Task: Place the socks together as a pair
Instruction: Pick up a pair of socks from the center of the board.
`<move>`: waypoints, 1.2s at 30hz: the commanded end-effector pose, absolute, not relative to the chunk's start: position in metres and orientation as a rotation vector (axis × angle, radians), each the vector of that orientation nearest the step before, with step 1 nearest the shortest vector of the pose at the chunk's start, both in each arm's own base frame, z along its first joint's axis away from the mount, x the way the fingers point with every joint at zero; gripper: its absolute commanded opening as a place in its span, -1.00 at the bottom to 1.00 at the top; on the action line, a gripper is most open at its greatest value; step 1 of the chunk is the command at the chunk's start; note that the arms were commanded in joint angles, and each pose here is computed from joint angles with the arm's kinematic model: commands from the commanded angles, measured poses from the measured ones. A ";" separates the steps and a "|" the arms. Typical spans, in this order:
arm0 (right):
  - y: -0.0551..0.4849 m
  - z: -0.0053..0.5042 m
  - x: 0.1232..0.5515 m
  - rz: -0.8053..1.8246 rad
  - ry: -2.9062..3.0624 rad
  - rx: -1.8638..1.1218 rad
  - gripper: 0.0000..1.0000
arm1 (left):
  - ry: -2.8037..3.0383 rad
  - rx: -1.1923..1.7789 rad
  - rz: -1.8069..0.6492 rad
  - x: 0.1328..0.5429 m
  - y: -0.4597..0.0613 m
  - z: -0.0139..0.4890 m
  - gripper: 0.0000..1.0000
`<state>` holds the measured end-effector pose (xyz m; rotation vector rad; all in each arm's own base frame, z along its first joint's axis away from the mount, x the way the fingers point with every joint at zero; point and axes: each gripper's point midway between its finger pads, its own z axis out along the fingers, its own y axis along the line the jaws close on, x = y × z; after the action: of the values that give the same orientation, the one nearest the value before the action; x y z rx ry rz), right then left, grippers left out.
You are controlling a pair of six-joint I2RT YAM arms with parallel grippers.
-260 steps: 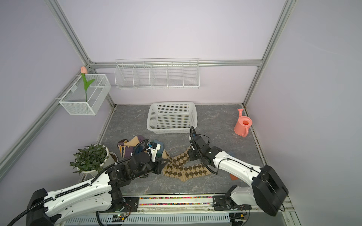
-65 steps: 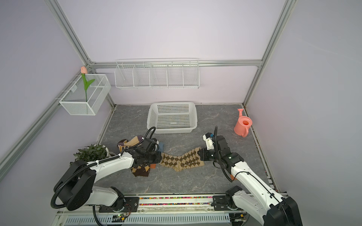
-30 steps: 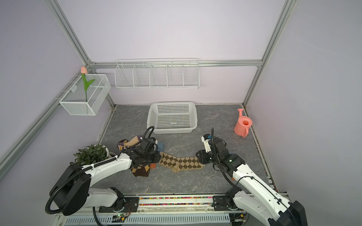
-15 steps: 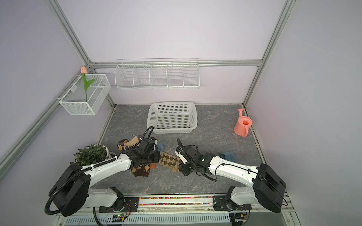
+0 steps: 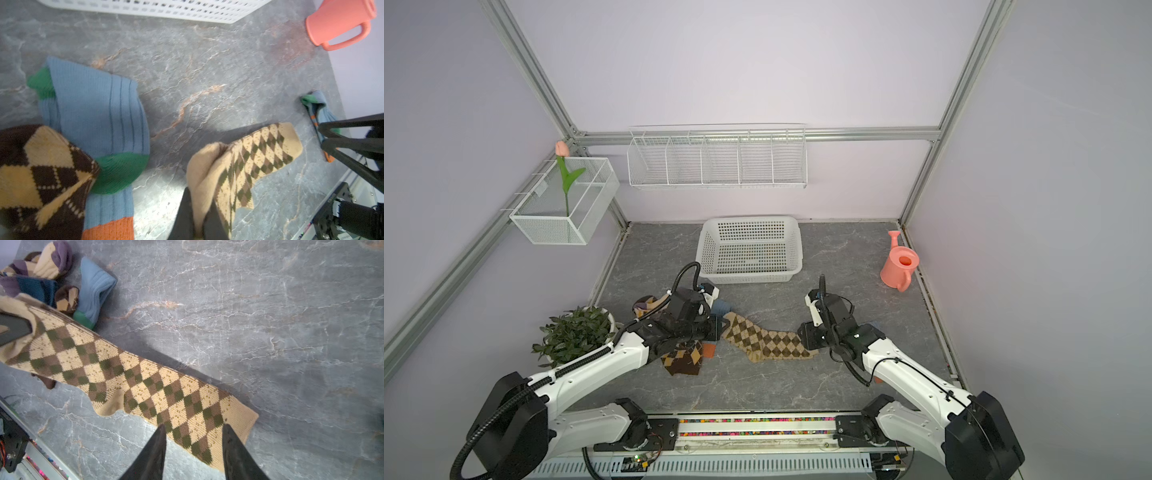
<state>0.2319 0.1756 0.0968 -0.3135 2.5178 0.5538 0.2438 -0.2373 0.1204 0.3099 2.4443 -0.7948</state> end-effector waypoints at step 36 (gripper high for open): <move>0.212 0.006 0.244 0.622 2.778 -0.278 0.02 | 2.331 0.402 -0.749 0.257 -0.240 0.149 -1.00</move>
<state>0.2573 0.2284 0.0303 -0.2804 2.6535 0.8023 0.2567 -0.2427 0.1476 0.4065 2.3465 -0.7550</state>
